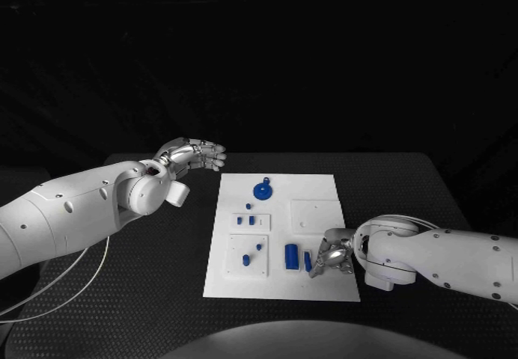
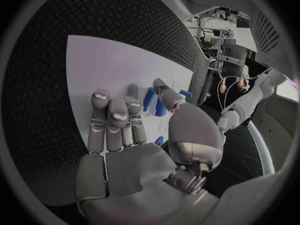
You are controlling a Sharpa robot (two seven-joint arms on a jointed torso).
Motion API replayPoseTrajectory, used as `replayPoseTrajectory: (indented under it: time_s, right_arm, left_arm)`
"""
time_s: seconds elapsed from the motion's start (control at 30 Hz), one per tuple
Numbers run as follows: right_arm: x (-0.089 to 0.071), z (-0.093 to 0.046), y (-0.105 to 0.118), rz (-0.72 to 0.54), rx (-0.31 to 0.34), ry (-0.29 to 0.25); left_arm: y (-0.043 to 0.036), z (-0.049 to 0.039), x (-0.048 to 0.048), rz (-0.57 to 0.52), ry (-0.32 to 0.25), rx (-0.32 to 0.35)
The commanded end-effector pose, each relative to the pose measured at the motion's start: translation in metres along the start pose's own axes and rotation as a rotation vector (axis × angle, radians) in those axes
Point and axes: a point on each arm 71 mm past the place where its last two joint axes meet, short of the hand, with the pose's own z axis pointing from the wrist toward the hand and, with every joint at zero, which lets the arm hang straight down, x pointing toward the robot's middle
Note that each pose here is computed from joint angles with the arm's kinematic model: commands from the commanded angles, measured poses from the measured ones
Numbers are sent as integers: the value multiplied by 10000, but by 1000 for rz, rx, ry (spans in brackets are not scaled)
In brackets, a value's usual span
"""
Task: Assemble the parts on the task board
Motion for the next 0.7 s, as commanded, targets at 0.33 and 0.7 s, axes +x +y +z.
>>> replayPoseTrajectory:
  time_s: [0.33,0.7]
  right_arm:
    - [-57,30,-34,-6,28,-64]
    - [-35,71,6,-36,34,-54]
  left_arm:
    - [-9,15,27,-9,18,6]
    - [-8,15,26,-9,17,6]
